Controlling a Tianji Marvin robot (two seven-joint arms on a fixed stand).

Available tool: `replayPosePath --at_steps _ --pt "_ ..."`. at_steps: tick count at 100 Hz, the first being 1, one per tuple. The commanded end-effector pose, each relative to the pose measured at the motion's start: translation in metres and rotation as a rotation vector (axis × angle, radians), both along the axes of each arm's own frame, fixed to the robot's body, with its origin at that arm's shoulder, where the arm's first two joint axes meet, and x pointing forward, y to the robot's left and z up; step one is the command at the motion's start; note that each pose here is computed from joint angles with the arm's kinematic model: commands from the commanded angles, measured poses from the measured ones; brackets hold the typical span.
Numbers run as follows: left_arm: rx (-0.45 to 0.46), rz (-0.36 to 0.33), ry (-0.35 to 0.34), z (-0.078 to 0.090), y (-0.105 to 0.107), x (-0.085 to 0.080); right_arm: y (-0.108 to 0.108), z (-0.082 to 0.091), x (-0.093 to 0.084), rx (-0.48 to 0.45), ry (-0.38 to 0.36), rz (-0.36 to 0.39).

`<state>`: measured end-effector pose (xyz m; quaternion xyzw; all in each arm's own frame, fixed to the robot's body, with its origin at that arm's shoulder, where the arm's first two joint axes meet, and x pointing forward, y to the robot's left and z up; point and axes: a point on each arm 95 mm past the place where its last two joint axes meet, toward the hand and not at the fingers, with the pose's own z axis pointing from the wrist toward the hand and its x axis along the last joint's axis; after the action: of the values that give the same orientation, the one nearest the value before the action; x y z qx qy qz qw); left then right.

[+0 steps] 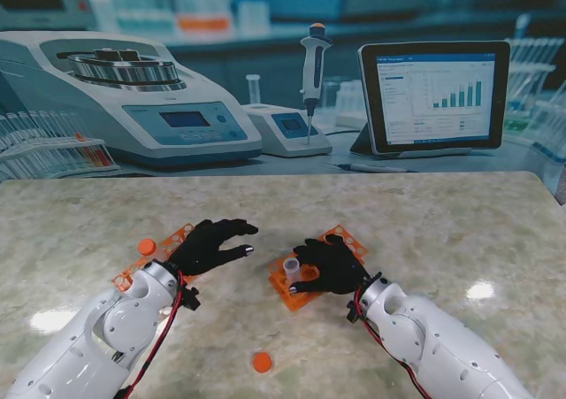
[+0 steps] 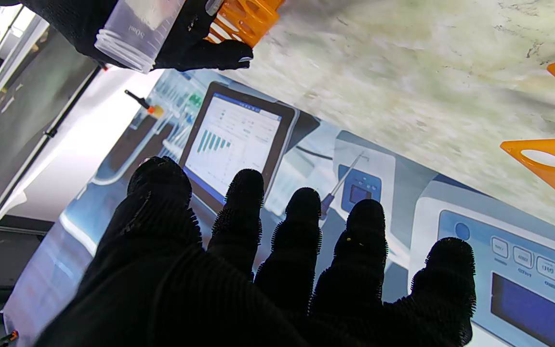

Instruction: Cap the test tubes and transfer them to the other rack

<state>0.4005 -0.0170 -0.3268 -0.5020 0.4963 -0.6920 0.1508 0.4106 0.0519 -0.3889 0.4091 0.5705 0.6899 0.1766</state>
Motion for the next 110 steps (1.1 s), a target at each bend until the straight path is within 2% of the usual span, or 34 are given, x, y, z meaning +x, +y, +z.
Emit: replayPosePath --at_steps 1,27,78,110 --pt "0.003 -0.002 0.003 0.000 -0.001 0.000 0.003 -0.007 -0.005 0.010 0.018 -0.001" --pt "0.004 -0.001 0.002 0.000 0.000 0.000 0.002 -0.005 -0.007 0.024 0.009 -0.002" --pt "0.009 0.002 0.001 0.000 0.000 0.000 0.002 0.010 -0.010 0.079 -0.020 -0.012" --pt "0.009 0.003 0.000 0.000 0.001 0.000 0.005 0.015 -0.009 0.121 -0.011 -0.020"
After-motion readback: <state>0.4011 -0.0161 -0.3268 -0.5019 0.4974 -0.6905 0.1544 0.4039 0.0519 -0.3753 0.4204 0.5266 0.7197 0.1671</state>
